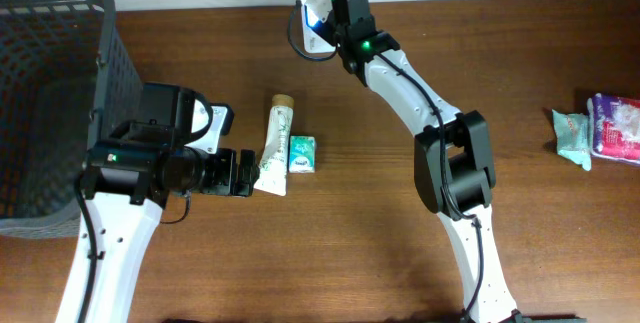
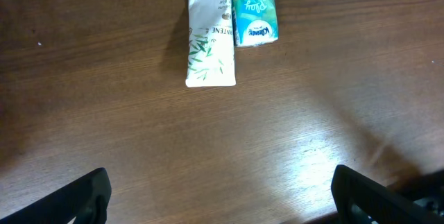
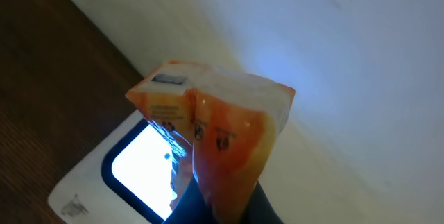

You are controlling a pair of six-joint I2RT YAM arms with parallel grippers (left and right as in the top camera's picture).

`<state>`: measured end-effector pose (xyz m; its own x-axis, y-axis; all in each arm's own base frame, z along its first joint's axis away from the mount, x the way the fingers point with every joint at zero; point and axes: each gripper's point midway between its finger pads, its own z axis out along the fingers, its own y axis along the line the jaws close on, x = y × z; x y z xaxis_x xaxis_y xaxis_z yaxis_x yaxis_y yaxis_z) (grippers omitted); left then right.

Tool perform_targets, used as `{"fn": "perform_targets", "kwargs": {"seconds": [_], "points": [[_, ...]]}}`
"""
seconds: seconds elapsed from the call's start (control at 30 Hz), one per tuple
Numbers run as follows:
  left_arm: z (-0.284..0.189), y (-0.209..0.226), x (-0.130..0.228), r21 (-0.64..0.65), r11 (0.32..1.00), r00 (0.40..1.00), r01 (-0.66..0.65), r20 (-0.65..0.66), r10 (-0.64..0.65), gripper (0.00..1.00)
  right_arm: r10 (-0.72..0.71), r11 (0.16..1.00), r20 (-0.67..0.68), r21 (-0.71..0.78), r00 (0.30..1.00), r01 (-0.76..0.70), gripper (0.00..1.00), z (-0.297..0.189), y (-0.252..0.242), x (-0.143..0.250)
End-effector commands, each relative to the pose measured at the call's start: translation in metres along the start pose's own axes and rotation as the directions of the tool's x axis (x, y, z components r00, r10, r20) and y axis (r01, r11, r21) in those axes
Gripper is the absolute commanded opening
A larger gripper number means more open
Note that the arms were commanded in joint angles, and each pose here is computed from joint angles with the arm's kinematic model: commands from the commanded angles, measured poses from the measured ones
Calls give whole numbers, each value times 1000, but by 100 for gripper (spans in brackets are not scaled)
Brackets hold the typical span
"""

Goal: Scan the item barcode
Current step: 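Carry the orange packet right and set it beside the green pouch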

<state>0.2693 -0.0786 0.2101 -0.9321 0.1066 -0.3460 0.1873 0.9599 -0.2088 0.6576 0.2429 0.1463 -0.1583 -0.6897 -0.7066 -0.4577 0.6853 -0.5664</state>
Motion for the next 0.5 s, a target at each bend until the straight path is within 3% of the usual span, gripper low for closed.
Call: {"fn": "perform_targets", "kwargs": {"seconds": [0.0, 0.1, 0.2, 0.27, 0.33, 0.37, 0.43, 0.47], "points": [[-2, -2, -1, 4, 1000, 1000, -27, 8, 27, 99, -14, 998, -19, 58, 1000, 15, 4, -1, -17, 1], [-2, -2, -1, 4, 1000, 1000, -27, 8, 27, 99, 166, 971, -46, 182, 985, -155, 4, -12, -54, 5], [-2, -2, -1, 4, 1000, 1000, -27, 8, 27, 99, 410, 895, -118, 245, 904, -373, 4, -46, -122, 25], [-2, -2, -1, 4, 1000, 1000, -27, 8, 27, 99, 573, 807, -240, 332, 784, -488, 4, -80, -169, 82], [-2, -2, -1, 4, 1000, 1000, -27, 8, 27, 99, 654, 754, -393, 413, 647, -511, 4, -117, -194, 154], [-2, -2, -1, 4, 1000, 1000, -27, 8, 27, 99, 678, 735, -521, 459, 519, -499, 4, -150, -201, 216], [-2, -2, -1, 4, 1000, 1000, -27, 8, 27, 99, 721, 675, -629, 545, 290, -497, 4, -202, -204, 299], [-2, -2, -1, 4, 1000, 1000, -27, 8, 27, 99, 740, 646, -633, 578, 225, -499, 4, -216, -205, 319]]}}
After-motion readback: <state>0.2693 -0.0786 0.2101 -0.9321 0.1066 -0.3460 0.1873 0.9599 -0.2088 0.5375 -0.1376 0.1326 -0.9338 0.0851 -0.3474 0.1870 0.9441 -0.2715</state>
